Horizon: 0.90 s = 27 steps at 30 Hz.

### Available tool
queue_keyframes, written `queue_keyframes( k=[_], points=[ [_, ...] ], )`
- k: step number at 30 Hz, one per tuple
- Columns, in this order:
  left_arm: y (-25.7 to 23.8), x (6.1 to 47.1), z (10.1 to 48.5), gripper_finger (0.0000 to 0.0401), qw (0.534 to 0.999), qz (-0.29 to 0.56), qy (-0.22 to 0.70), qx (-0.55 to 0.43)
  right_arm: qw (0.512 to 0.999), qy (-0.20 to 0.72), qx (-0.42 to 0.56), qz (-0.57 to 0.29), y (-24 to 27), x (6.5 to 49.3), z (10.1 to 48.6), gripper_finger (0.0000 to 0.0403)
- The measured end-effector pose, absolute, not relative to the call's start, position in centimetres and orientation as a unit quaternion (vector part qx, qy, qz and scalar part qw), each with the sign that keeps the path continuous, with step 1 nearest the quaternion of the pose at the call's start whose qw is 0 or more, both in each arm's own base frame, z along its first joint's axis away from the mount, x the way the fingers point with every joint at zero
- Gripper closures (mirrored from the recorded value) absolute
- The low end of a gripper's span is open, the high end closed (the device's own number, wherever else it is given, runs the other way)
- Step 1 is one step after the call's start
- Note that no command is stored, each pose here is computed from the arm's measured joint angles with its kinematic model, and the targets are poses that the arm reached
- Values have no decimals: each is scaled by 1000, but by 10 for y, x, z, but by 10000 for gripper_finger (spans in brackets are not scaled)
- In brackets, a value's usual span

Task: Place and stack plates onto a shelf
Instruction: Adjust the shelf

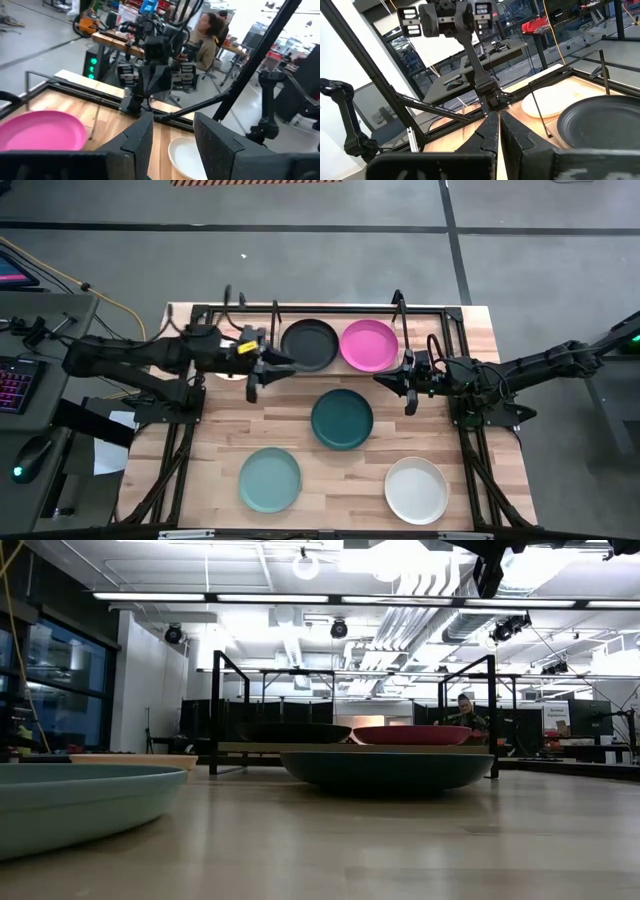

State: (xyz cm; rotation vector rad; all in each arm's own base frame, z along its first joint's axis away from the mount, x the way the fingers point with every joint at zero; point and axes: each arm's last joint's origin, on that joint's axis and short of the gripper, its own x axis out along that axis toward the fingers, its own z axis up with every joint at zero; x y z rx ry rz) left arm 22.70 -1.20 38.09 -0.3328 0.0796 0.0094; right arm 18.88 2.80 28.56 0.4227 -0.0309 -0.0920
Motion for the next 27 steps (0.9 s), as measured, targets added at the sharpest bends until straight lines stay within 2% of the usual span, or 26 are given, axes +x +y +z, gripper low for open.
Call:
queue_keyframes(
  k=[6, 12, 14, 19, 24, 27],
  points=[
    [-7, 191, 394, 309, 990, 46, 28, -132, 977, -15, 209, -46, 28, 189, 286, 403],
    [-2, 155, 395, 383, 987, 95, 51, -116, 977, -15, 209, -46, 28, 189, 286, 403],
    [-1, 144, 390, 396, 982, 119, 76, -123, 977, -15, 209, -46, 28, 189, 285, 403],
    [4, 129, 365, 400, 947, 212, 187, -153, 977, -15, 209, -46, 28, 189, 285, 403],
    [4, 146, 319, 401, 918, 250, 266, -155, 976, -17, 208, -57, 27, 189, 285, 403],
    [8, 155, 291, 401, 891, 292, 292, -190, 976, -19, 208, -65, 27, 189, 285, 403]
  ],
)
